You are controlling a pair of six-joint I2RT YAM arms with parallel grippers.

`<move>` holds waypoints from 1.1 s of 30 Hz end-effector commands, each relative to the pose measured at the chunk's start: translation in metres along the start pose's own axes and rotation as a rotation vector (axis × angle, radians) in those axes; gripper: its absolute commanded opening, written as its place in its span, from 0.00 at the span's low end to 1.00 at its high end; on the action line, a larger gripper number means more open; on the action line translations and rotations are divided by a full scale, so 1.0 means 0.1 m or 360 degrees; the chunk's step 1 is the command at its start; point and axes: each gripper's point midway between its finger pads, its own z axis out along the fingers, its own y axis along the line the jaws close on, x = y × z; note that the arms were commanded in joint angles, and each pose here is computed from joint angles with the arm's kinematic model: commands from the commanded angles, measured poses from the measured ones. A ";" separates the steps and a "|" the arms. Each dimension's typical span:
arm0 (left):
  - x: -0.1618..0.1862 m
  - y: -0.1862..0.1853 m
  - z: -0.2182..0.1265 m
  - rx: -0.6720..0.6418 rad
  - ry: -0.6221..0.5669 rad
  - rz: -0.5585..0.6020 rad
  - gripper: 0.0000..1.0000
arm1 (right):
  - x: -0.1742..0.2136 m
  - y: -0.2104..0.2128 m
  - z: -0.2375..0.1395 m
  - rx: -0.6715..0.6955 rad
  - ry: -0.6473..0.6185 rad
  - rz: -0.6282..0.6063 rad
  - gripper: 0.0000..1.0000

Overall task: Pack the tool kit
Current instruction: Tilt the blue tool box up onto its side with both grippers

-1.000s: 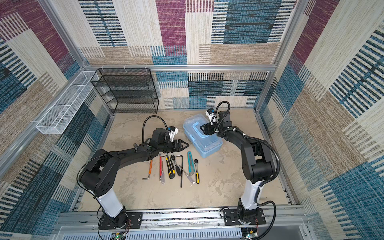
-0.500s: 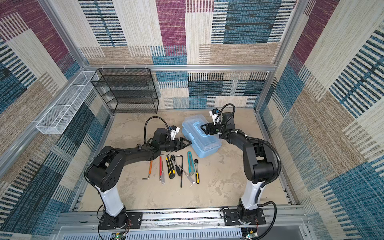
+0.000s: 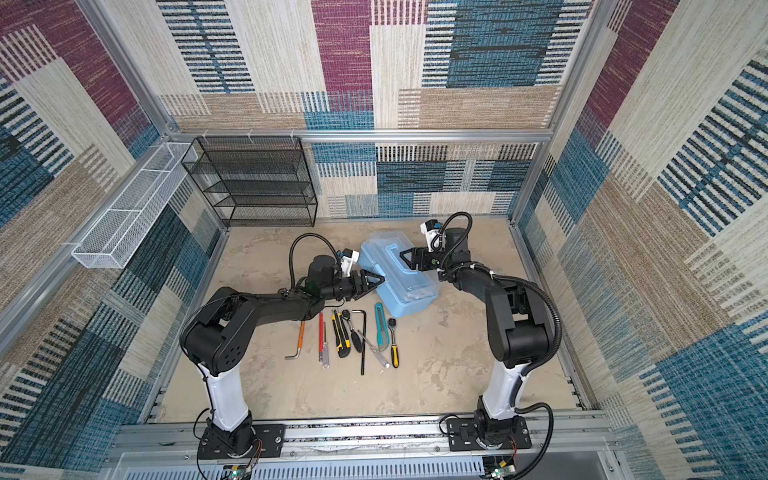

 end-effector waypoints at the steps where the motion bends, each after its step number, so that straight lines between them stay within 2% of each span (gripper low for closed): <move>1: -0.12 -0.15 0.02 0.0091 -0.0065 0.0014 0.63 | 0.66 -0.10 0.00 0.0057 0.0333 0.0261 0.64; 25: -0.30 -0.37 0.10 0.0451 -0.0186 -0.0124 0.59 | 0.79 -0.05 0.01 -0.0013 0.0333 0.0363 0.62; 29: -0.34 -0.43 0.10 0.0546 -0.0214 -0.0152 0.54 | 0.81 -0.06 0.02 -0.0014 0.0334 0.0379 0.62; 33: -0.37 -0.48 0.08 0.0598 -0.0239 -0.0152 0.54 | 0.85 -0.08 0.02 0.0000 0.0343 0.0382 0.62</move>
